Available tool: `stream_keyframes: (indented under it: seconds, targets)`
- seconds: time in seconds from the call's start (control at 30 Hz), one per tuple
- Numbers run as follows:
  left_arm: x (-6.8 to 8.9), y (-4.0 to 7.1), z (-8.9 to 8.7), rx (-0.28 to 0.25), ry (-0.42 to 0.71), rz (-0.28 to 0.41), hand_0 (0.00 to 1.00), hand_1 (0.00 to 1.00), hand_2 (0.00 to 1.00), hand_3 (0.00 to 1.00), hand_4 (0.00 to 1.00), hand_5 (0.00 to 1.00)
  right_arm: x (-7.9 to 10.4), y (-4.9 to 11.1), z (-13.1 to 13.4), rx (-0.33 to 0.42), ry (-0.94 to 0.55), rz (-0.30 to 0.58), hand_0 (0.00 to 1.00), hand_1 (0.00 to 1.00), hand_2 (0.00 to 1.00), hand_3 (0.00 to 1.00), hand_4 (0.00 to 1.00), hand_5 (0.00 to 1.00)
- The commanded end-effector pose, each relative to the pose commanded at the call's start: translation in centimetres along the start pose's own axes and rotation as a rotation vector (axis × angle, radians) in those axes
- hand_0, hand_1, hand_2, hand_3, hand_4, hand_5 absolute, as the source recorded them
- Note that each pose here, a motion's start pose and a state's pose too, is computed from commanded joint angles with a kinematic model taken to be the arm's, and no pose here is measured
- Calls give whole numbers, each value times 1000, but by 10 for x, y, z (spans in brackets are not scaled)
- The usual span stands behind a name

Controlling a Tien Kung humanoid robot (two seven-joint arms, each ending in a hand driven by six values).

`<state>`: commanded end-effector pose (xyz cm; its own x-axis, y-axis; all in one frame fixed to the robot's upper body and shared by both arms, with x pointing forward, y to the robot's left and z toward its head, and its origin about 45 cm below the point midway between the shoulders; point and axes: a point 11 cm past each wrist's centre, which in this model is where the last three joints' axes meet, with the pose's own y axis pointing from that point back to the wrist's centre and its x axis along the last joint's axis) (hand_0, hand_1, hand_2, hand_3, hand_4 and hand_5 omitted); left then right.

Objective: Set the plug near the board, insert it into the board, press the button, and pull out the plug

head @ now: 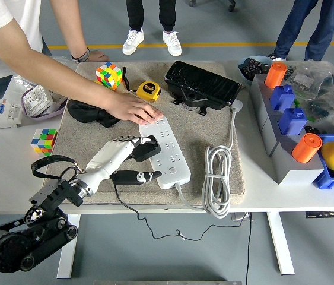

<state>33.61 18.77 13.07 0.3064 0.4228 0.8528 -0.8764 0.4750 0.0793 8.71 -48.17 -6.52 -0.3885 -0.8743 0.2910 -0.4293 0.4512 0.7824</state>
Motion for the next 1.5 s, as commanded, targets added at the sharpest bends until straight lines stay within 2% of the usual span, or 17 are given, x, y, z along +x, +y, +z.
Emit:
stream_keyframes:
  seconds: [0.5, 0.77, 0.93, 1.2, 1.3, 1.33, 1.43, 1.5]
  targets:
    - [-4, -10, 8, -11, -2, -16, 836, 855, 847, 815, 944, 746, 0, 0, 0, 1, -8, 3, 598, 594, 543, 544, 769, 224]
    - [-6, -12, 5, 2, -1, -25, 835, 852, 843, 813, 942, 749, -1, 0, -1, 4, -8, 2, 597, 593, 543, 544, 771, 222]
    - [-3, -13, 8, -13, 7, -11, 833, 851, 843, 810, 941, 746, -2, 0, -2, 8, -9, 0, 597, 593, 542, 543, 773, 221]
    - [11, -12, 31, -79, 59, 25, 835, 851, 842, 804, 941, 745, -1, 0, -2, 9, -11, 1, 597, 594, 542, 543, 773, 221]
    - [17, -9, 47, -115, 100, 29, 835, 851, 842, 804, 941, 745, -1, 0, -2, 9, -10, 1, 597, 594, 542, 543, 773, 221]
    - [18, -8, 52, -124, 114, 27, 755, 763, 770, 779, 941, 737, -1, 0, -2, 8, -10, 1, 597, 592, 542, 543, 773, 221]
    - [22, -6, 68, -143, 153, 4, 755, 763, 770, 779, 941, 737, -1, 0, -1, 8, -9, 1, 597, 592, 542, 543, 773, 221]
    - [23, -5, 76, -134, 184, -29, 755, 763, 770, 779, 941, 737, -1, 0, -1, 7, -7, 1, 597, 592, 542, 543, 773, 221]
